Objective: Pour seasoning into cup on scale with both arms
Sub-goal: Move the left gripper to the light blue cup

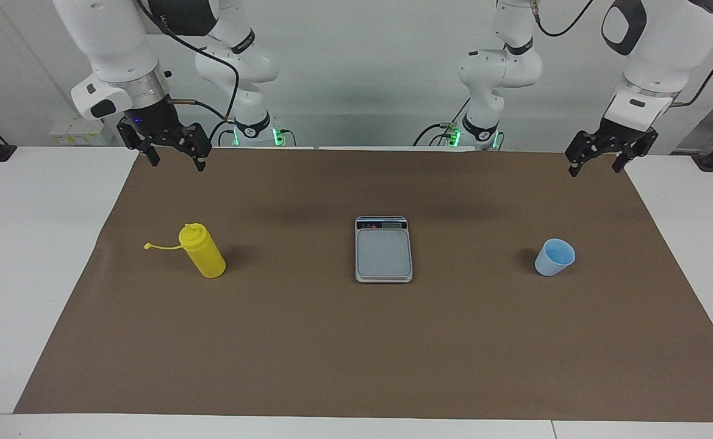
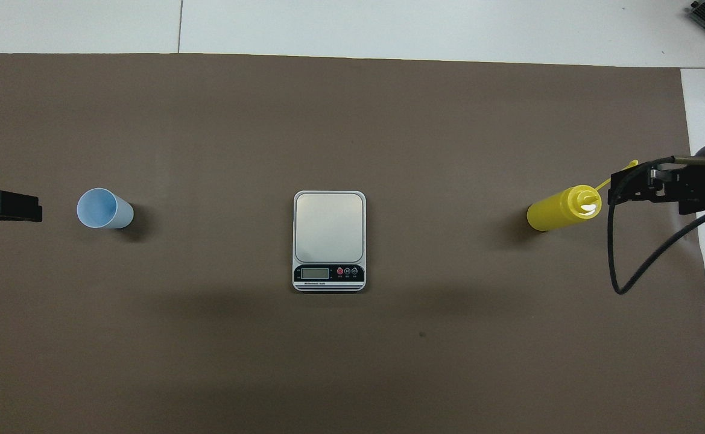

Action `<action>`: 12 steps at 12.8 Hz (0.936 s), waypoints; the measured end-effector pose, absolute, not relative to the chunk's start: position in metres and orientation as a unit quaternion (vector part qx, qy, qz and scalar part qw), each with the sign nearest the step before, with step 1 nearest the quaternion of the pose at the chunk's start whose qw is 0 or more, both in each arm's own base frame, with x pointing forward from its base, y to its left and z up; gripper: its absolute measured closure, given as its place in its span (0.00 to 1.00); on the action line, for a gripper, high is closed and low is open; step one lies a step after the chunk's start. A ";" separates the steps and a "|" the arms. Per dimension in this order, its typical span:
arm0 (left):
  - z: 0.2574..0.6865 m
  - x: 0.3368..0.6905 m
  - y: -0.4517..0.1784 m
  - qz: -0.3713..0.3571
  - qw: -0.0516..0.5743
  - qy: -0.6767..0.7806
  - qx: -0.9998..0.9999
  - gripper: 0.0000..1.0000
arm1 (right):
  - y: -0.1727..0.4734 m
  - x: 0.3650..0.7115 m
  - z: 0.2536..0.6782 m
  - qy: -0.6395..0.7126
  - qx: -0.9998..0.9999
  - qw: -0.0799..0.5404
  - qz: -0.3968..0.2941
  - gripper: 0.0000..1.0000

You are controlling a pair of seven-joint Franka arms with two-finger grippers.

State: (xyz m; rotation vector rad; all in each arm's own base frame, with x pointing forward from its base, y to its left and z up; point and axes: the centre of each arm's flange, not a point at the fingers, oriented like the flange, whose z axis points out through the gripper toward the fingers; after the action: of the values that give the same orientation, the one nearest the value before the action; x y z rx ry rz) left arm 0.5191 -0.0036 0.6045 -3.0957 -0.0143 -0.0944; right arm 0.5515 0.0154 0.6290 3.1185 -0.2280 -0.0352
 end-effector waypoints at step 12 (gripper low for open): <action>0.584 0.522 -0.006 -0.033 0.022 -0.001 -0.999 0.00 | 0.010 0.552 0.629 -0.078 0.997 0.007 -0.012 0.00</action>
State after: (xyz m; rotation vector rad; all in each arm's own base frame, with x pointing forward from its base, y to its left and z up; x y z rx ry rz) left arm 0.5218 -0.0061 0.5841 -3.0957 -0.0043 -0.1033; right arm 0.5516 0.0098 0.6285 3.1174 -0.2440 -0.0373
